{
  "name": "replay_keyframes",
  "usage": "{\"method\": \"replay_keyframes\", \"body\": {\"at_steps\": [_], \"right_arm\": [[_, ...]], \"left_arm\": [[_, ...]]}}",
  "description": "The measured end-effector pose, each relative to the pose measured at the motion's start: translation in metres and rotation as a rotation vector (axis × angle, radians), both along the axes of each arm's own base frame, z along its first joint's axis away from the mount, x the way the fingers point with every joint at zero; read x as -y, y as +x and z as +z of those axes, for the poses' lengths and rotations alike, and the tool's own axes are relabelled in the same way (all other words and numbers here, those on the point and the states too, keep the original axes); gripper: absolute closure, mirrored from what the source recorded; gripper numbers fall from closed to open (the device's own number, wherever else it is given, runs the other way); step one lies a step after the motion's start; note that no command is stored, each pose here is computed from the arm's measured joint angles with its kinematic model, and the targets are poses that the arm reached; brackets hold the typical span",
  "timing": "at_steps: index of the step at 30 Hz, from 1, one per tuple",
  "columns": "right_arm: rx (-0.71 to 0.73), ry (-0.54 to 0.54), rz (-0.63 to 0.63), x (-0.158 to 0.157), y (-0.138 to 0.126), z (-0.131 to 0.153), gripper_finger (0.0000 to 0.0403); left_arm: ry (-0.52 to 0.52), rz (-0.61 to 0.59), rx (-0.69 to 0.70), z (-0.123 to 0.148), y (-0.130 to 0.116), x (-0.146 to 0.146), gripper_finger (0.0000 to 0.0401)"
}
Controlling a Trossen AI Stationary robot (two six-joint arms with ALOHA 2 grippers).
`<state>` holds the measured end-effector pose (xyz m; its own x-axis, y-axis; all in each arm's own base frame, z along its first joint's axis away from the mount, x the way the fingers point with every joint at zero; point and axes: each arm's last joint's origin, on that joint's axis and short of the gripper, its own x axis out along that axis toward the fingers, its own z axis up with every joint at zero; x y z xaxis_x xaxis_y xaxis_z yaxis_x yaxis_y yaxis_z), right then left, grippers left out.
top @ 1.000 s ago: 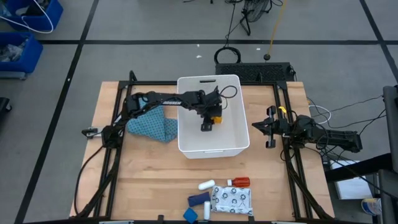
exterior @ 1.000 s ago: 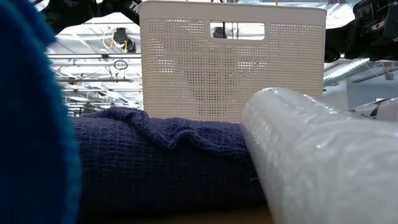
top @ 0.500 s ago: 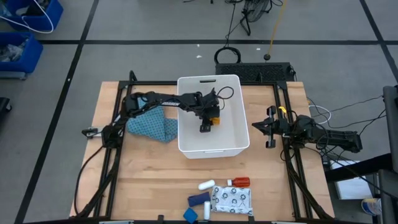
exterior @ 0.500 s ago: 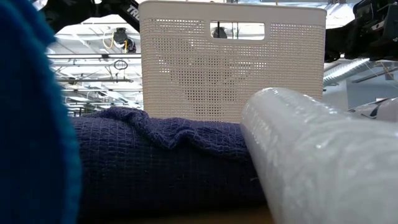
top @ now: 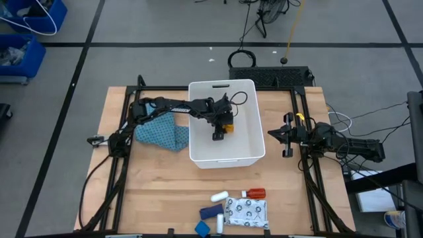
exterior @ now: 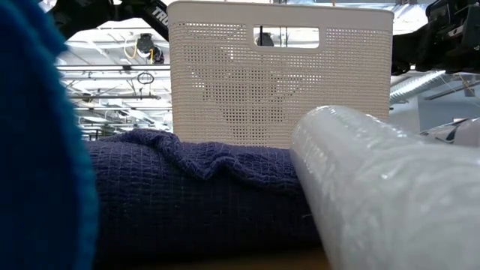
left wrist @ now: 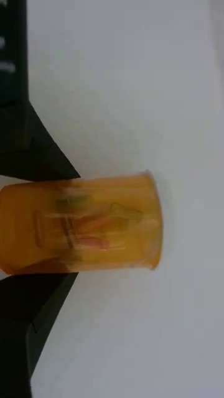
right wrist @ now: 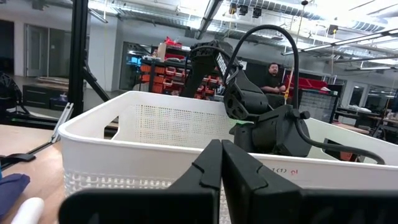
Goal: Pick & place medical supplies in basket/bin
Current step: Put the pill bottle into the white bin
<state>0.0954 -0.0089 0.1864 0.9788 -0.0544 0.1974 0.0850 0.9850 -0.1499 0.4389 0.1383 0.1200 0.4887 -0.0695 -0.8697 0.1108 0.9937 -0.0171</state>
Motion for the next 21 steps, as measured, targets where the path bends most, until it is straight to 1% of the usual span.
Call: {"method": "replay_keyframes", "body": {"at_steps": [6, 14, 16, 21], "right_arm": [[0.000, 0.000, -0.001, 0.000, 0.000, 0.000, 0.0403], [0.000, 0.000, -0.001, 0.000, 0.000, 0.000, 0.0403], [0.000, 0.000, -0.001, 0.000, 0.000, 0.000, 0.0403], [-0.001, 0.000, -0.001, 0.000, 0.000, 0.000, 0.0403]], "left_arm": [[0.019, -0.010, -0.003, 0.000, 0.001, 0.002, 0.0138], [0.016, -0.012, -0.001, 0.000, 0.001, 0.003, 0.0074], [0.014, -0.011, -0.001, 0.001, 0.002, 0.003, 0.0067], [0.000, -0.031, -0.049, 0.021, 0.005, 0.005, 0.0064]]}}
